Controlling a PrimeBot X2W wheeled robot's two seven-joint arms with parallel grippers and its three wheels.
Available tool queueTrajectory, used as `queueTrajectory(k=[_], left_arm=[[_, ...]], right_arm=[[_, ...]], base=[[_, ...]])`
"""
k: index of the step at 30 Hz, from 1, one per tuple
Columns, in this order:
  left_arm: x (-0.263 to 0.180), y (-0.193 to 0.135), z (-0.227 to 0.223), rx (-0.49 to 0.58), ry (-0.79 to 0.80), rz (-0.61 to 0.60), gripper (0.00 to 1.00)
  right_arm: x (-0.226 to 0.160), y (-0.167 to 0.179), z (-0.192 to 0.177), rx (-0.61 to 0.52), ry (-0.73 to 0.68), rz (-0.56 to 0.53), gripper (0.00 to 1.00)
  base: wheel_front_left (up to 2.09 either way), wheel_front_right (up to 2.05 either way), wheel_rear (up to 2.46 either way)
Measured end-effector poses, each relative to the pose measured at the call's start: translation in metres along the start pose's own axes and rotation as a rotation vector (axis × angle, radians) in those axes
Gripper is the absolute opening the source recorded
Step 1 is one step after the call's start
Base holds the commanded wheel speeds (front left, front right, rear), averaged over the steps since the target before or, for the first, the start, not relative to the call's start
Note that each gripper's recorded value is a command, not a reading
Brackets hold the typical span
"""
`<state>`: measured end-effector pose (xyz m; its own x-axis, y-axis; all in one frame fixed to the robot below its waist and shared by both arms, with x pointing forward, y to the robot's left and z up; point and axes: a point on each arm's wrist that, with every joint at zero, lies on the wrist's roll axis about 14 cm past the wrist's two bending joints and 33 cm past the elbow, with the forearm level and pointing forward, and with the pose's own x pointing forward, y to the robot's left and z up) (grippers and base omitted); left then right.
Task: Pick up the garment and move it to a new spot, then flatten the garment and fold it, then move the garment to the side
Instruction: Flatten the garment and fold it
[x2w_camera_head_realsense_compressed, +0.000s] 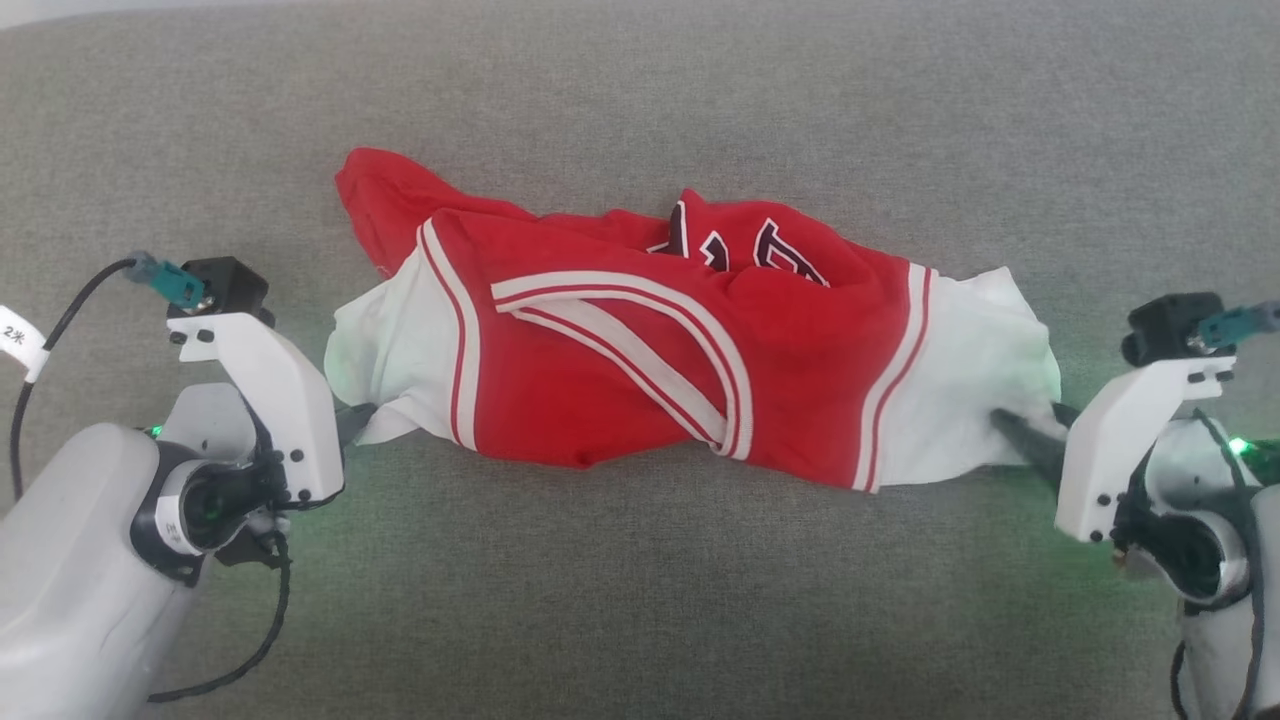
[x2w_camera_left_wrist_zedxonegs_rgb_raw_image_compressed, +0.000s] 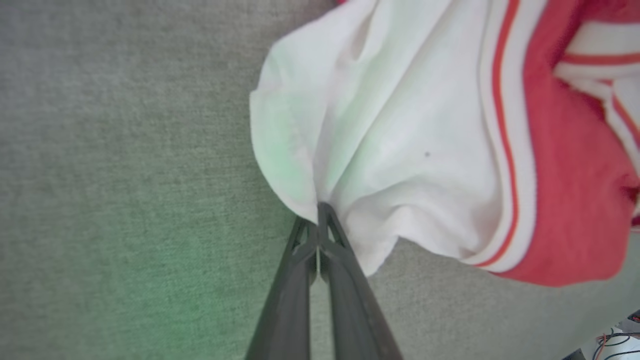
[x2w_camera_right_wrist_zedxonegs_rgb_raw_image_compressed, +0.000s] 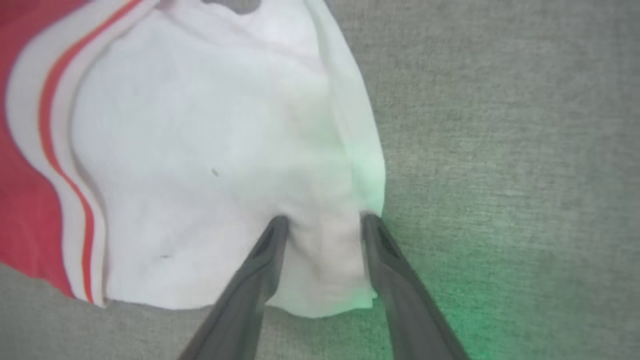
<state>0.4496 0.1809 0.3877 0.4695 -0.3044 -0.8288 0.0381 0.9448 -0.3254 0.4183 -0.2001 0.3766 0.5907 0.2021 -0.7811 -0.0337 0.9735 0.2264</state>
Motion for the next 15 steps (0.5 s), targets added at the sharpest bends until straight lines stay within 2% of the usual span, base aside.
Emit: queueTrajectory(k=[7, 15], left_arm=[[-0.011, -0.005, 0.02, 0.023, -0.066, -0.006, 0.0], [-0.054, -0.024, 0.068, 0.114, -0.223, -0.017, 0.0]], right_arm=[[-0.003, 0.005, 0.018, 0.066, -0.032, 0.043, 0.0], [-0.048, 0.009, 0.098, 0.128, -0.279, 0.085, 0.0]], base=[[0.0, 0.0, 0.0], [0.0, 0.0, 0.0]])
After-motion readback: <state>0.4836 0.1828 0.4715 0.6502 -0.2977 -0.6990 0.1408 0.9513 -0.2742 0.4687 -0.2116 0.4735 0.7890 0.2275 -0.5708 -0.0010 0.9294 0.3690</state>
